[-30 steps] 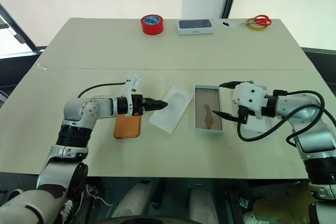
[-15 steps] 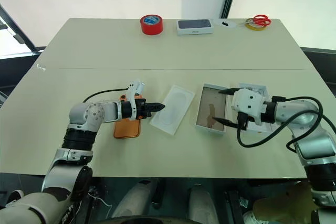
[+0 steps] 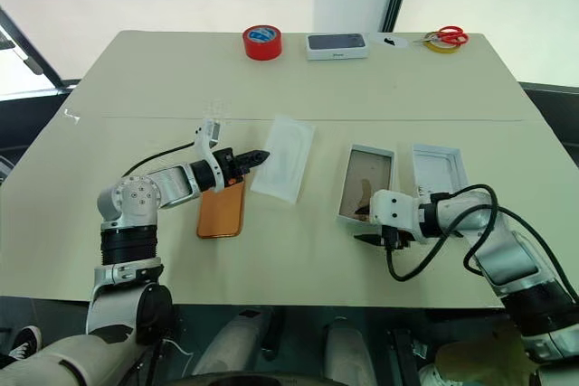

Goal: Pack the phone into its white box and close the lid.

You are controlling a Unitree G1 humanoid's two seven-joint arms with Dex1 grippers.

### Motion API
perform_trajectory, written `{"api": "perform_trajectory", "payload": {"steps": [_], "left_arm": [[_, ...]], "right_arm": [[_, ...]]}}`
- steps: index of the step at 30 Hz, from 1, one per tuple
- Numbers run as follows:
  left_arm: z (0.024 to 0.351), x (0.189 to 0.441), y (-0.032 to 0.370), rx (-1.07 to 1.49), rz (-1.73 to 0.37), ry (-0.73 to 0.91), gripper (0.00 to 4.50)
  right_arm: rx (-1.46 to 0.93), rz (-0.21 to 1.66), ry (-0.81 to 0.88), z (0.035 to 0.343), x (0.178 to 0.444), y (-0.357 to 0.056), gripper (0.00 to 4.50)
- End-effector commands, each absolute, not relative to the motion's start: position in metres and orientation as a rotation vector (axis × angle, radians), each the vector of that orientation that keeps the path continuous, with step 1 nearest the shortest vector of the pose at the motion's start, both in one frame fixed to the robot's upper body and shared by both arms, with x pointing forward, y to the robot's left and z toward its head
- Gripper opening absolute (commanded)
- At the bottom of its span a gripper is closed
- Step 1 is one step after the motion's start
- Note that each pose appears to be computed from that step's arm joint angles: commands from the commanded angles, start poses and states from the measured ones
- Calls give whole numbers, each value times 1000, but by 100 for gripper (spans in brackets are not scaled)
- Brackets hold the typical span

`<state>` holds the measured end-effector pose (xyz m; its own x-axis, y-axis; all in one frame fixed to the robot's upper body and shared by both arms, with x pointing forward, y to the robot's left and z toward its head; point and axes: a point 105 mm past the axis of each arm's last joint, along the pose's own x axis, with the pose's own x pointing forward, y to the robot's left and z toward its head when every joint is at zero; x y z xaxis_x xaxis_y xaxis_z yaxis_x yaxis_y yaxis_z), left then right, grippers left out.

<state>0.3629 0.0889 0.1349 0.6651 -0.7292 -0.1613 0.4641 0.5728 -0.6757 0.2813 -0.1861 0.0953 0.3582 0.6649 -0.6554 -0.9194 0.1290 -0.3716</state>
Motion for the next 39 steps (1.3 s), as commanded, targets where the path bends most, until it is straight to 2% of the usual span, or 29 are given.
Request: {"api": "perform_trajectory", "payload": {"steps": [1,2,3,8,12,17,20,23,24,25,28,33,39], "left_arm": [[151,363,93,-679,-724,383,0],[152,364,93,-690,-718,381,0],[153,364,92,-708,-717,385,0],[158,362,84,-784,-727,398,0],[163,362,76,-808,-741,382,0],[163,361,72,-821,-742,379,0],[164,360,70,-826,-744,364,0],[160,362,67,-834,-734,363,0],[159,361,64,-838,-743,370,0],[159,360,61,-839,-755,377,0],[153,359,50,-852,-773,407,0],[138,355,31,-834,-795,475,0],[132,351,25,-843,-808,501,0]], "right_arm": [[-828,1198,384,98,284,-187,62],[-813,1215,370,101,284,-183,7],[-790,1243,350,105,283,-175,2],[-800,1326,261,111,287,-143,2],[-846,1288,234,105,307,-128,2],[-808,1275,218,107,318,-117,2],[-783,1291,186,113,317,-113,92],[-761,1262,154,126,316,-122,234],[-759,1234,142,131,317,-129,298],[-725,1222,161,136,316,-137,337],[-677,1131,174,152,316,-169,337],[-705,973,228,159,315,-222,337],[-717,919,215,166,317,-234,337]]}}
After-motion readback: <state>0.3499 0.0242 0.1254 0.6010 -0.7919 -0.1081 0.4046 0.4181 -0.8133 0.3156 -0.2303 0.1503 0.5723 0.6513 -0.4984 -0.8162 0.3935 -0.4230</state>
